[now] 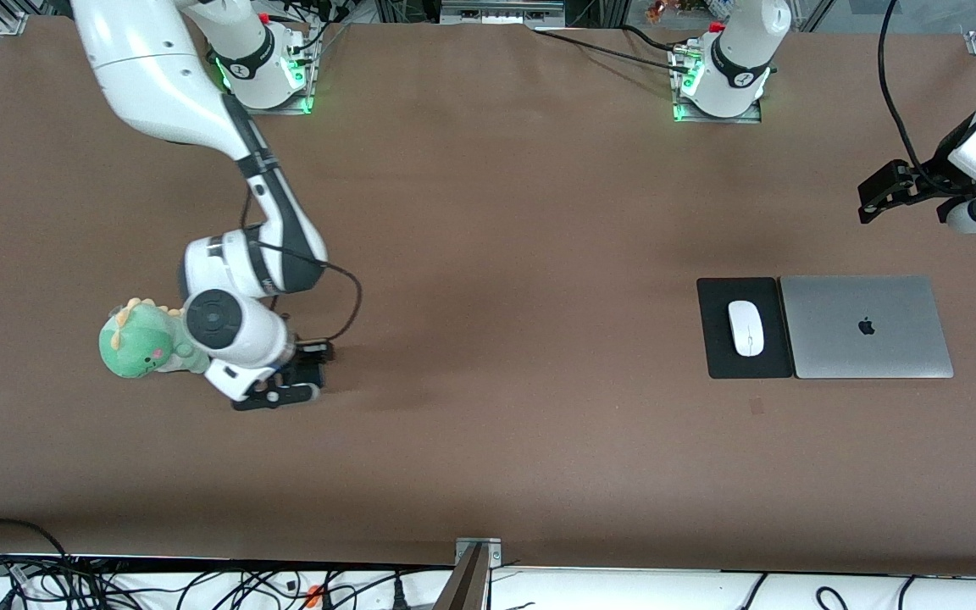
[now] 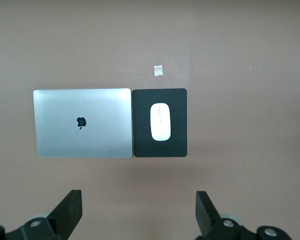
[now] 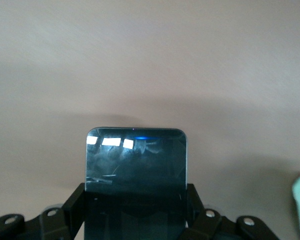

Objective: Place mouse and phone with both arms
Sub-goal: 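Carry the phone beside the green plush toy and lower it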

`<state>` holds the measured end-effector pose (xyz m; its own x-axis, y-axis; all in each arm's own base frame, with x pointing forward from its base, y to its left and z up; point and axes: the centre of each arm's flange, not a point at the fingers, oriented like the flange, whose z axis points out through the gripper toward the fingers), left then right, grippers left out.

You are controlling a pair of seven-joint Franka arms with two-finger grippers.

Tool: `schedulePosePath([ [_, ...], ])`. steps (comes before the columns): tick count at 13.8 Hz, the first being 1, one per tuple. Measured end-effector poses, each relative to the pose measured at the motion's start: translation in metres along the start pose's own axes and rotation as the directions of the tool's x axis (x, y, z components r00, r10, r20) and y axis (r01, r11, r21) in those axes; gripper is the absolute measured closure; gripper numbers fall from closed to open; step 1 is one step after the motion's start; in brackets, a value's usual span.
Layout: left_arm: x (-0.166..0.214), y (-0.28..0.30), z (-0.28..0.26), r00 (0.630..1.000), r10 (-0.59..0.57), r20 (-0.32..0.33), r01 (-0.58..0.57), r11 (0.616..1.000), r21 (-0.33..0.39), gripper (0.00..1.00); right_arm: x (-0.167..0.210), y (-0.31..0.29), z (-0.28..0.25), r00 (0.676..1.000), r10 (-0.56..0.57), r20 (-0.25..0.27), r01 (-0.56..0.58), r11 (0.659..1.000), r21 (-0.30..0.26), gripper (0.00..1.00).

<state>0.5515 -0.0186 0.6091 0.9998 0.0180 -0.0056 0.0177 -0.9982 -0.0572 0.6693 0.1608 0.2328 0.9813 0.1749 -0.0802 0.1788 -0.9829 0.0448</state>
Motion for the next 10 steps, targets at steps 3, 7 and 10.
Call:
schedulePosePath([
  [3,0.000,0.000,0.000,1.000,0.000,0.001,0.000,1.000,0.000,0.00,-0.026,0.027,0.030,1.000,-0.021,-0.005,0.021,1.000,0.006,0.20],
  [7,0.000,0.000,0.000,1.000,0.000,0.002,0.000,1.000,0.000,0.00,-0.041,0.035,0.054,1.000,-0.020,0.000,0.020,1.000,0.007,0.20],
  [10,0.000,0.000,0.000,1.000,-0.001,0.002,0.001,1.000,0.000,0.00,-0.045,0.039,0.055,1.000,-0.010,-0.013,0.010,1.000,0.011,0.18],
])
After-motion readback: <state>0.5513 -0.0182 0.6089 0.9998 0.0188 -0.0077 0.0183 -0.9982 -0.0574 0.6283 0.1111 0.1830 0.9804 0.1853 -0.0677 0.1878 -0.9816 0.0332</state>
